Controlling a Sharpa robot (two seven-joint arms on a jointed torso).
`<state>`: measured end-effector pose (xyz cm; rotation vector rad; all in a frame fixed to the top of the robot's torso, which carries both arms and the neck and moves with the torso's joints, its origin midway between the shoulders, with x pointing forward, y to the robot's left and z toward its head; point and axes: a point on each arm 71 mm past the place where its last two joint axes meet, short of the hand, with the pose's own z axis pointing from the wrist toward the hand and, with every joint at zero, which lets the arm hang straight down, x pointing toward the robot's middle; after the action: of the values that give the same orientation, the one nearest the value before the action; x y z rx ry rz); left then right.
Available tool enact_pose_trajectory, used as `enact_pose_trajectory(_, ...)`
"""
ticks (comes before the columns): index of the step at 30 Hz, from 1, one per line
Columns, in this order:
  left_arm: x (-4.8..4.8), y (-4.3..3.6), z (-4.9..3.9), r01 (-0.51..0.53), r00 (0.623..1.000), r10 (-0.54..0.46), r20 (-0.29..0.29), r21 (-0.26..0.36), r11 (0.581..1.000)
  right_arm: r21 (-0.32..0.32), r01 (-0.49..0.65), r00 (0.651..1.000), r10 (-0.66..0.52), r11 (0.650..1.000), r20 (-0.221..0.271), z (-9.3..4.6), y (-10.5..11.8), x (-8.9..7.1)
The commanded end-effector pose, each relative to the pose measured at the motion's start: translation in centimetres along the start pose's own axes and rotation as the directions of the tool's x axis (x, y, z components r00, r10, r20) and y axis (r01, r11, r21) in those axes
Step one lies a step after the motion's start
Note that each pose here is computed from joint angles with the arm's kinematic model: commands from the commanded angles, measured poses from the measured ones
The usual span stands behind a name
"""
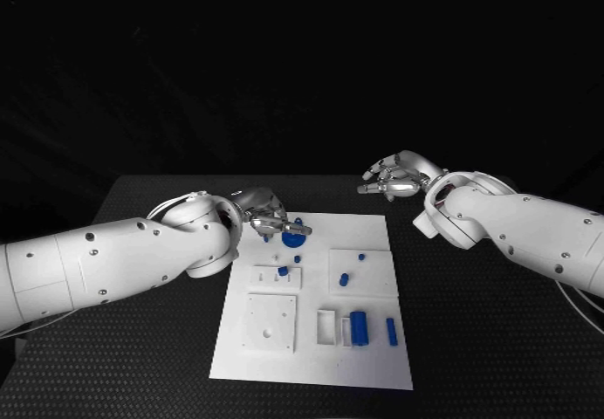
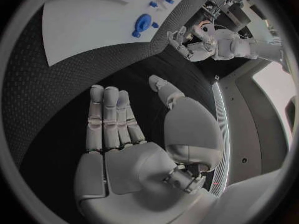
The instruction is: Assemble the parts on the task board
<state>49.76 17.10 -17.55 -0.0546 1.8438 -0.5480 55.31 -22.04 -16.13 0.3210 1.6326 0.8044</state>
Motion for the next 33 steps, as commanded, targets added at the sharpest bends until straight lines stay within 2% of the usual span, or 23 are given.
enact_pose_trajectory(1, -0.22, 0.97, 0.25, 0.271, 0.956, -0.275, -0.099, -0.053, 0.961, -0.01, -0.008, 1.0, 0.008, 1.0, -0.007, 0.2, 0.1, 0.1)
enact_pose_trajectory(4, -0.86, 1.74, 0.64, 0.367, 0.926, -0.37, -0.074, -0.058, 0.929, -0.006, -0.011, 1.0, 0.011, 1.0, -0.008, 0.2, -0.1, 0.0)
enact_pose_trajectory(6, -1.06, 2.16, 0.82, 0.444, 0.891, -0.447, -0.082, -0.045, 0.895, -0.005, -0.011, 1.0, 0.011, 1.0, -0.008, 0.2, -0.1, 0.0)
enact_pose_trajectory(7, -1.23, 2.25, 0.89, 0.448, 0.89, -0.449, -0.076, -0.028, 0.893, -0.004, -0.012, 1.0, 0.012, 1.0, -0.009, 0.2, -0.1, 0.0)
enact_pose_trajectory(10, -1.17, 2.52, 0.86, 0.414, 0.903, -0.414, -0.111, -0.023, 0.91, -0.004, -0.012, 1.0, 0.012, 1.0, -0.009, 0.3, -0.1, 0.1)
enact_pose_trajectory(12, -1.16, 2.73, 0.95, 0.406, 0.899, -0.403, -0.169, -0.02, 0.914, -0.004, -0.012, 1.0, 0.012, 1.0, -0.011, 0.3, -0.1, 0.1)
enact_pose_trajectory(14, -1.43, 2.85, 1.15, 0.43, 0.884, -0.426, -0.192, -0.025, 0.903, -0.002, -0.011, 1.0, 0.011, 1.0, -0.011, 0.3, -0.2, 0.1)
enact_pose_trajectory(16, -1.53, 3.06, 1.24, 0.426, 0.884, -0.423, -0.198, -0.029, 0.904, -0.002, -0.011, 1.0, 0.011, 1.0, -0.01, 0.3, -0.2, 0.1)
enact_pose_trajectory(19, -1.45, 3.03, 1.22, 0.316, 0.924, -0.306, -0.228, 0.006, 0.949, -0.001, -0.011, 1.0, 0.011, 1.0, -0.011, 0.3, -0.3, 0.1)
enact_pose_trajectory(20, -1.4, 2.78, 1.27, 0.176, 0.958, -0.161, -0.235, 0.043, 0.983, -0.001, -0.011, 1.0, 0.011, 1.0, -0.012, 0.3, -0.3, 0.1)
enact_pose_trajectory(22, -1.36, 2.31, 1.37, -0.005, 0.975, 0.026, -0.22, 0.094, 0.996, 0.0, -0.012, 1.0, 0.012, 1.0, -0.012, 0.3, -0.3, 0.1)
enact_pose_trajectory(24, -1.08, 1.77, 1.49, -0.128, 0.963, 0.155, -0.222, 0.132, 0.983, 0.0, -0.012, 1.0, 0.012, 1.0, -0.013, 0.3, -0.3, 0.1)
enact_pose_trajectory(26, -0.69, 1.21, 1.54, -0.204, 0.948, 0.235, -0.213, 0.159, 0.966, -0.001, -0.012, 1.0, 0.012, 1.0, -0.013, 0.2, -0.3, 0.1)
enact_pose_trajectory(29, -0.3, 0.45, 1.58, -0.307, 0.92, 0.345, -0.188, 0.203, 0.93, -0.002, -0.012, 1.0, 0.012, 1.0, -0.014, 0.2, -0.3, 0.2)
enact_pose_trajectory(33, 0.87, -0.01, 1.37, -0.411, 0.869, 0.459, -0.184, 0.245, 0.878, -0.002, -0.012, 1.0, 0.012, 1.0, -0.015, 0.2, -0.2, 0.2)
